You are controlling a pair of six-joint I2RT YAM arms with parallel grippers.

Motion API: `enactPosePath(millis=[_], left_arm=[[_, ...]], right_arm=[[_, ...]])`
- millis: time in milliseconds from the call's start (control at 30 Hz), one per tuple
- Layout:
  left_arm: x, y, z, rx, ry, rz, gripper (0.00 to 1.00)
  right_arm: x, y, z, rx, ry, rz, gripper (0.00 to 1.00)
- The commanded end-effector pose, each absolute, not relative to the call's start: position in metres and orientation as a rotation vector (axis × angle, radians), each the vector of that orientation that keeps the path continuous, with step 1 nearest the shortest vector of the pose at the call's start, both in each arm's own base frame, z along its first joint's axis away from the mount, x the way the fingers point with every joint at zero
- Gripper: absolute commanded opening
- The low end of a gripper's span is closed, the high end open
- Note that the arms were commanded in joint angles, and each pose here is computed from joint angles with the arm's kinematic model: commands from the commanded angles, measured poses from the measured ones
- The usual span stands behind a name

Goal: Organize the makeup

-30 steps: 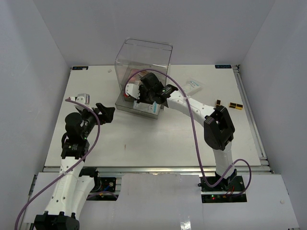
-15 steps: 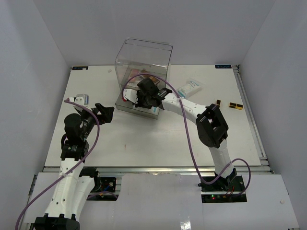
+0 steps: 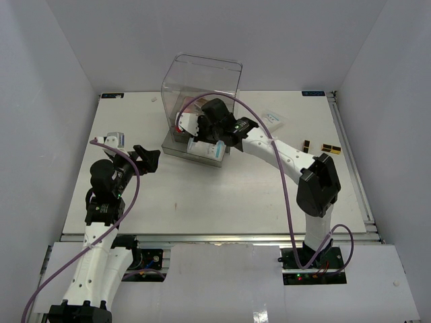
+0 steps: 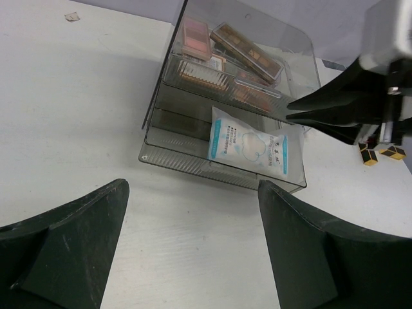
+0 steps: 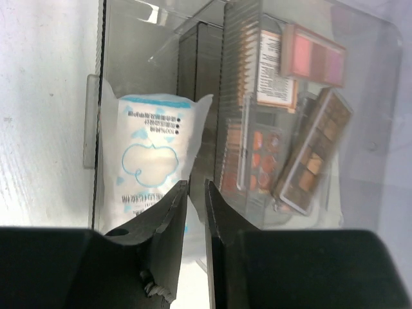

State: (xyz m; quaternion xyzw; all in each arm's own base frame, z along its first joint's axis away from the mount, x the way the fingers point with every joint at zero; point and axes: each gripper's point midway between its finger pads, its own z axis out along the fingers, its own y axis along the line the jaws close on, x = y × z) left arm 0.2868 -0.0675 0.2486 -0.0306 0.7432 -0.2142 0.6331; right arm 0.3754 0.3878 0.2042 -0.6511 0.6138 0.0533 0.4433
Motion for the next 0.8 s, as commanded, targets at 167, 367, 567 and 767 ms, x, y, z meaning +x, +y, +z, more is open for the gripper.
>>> enactPosePath(millis=[167, 367, 567, 767], left_arm=[[0.285, -0.068, 0.254, -0.056, 1.680, -0.490, 0.92], [0.285, -0.068, 0.255, -0.055, 1.679, -0.491, 0.92], [0.286, -0.068, 0.253, -0.056, 1.683, -0.492, 0.92], [0.285, -0.067, 0.254, -0.056, 1.679, -0.489, 0.92]], right_arm=[[0.391, 0.342, 0.165, -1.610, 1.646, -0.073, 0.23], [0.408, 0.331, 0.133, -1.622, 1.704, -0.139, 0.23], [0.406, 0.338, 0.106, -1.674, 1.737, -0.095, 0.23], [0.402, 0.347, 0.124, -1.651, 1.719, -0.026, 0.22]])
